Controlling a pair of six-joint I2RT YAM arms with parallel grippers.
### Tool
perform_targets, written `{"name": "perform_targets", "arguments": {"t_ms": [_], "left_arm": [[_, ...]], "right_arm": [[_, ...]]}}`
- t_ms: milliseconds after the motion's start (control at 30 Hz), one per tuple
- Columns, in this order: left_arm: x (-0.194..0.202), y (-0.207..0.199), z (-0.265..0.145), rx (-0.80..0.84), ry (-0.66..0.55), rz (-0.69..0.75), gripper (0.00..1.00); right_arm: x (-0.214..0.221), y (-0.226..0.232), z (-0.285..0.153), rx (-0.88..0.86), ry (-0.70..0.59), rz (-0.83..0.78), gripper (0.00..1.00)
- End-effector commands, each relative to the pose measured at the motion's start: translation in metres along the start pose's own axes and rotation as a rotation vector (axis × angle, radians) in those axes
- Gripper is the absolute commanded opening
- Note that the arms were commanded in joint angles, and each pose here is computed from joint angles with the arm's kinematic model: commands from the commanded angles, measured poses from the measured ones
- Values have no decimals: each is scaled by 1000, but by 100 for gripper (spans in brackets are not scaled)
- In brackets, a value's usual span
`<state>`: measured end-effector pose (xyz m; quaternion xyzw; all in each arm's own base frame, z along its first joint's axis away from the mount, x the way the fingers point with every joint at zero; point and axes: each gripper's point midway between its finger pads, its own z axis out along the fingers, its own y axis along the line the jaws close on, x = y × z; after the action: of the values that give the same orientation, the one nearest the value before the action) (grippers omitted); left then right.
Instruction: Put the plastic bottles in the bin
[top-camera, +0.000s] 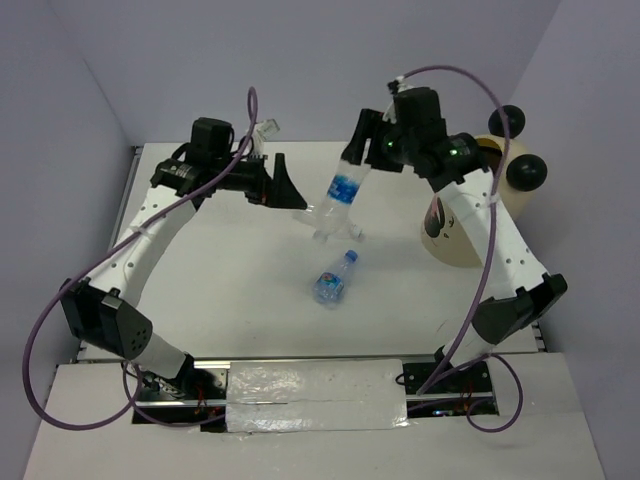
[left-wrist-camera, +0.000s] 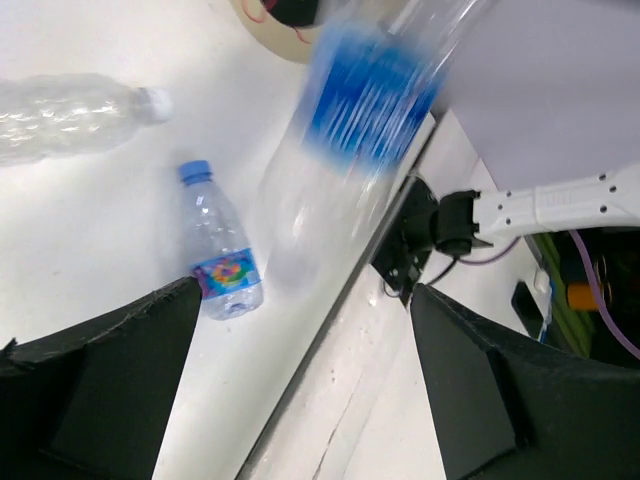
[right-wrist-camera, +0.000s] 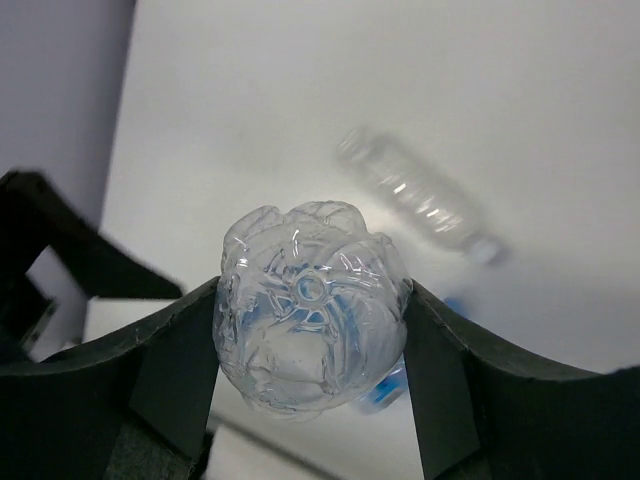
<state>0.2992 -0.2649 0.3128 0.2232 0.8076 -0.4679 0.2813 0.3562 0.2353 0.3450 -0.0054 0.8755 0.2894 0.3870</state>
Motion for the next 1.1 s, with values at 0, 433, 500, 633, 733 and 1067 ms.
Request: {"name": "perform_targets", "arguments": {"t_ms": [0,433,500,633,733,1067], "left_arm": [[-7,-1,-31,11,-69,-13,99],[-3,53,-25,-16,-104,-221,99],[-3,54,-23,-8,-107,-228,99],[-2,55,-20,3,-109,-237,99],[-1,57,-21,-2,-102,-241,99],[8,61,-21,-22,-84,-237,99]], "right_arm": [[-65,-50,-57,328,-250,-124,53],[-180,-85,-237,914,-954,-463,58],[-176,-90,-241,971,-949,-565,58],[-184,-88,-237,998,-975,-615,58],[-183,-92,-227,1020,-953,-637,59],[-140,-138,-197,1057,-824,-635,61]]}}
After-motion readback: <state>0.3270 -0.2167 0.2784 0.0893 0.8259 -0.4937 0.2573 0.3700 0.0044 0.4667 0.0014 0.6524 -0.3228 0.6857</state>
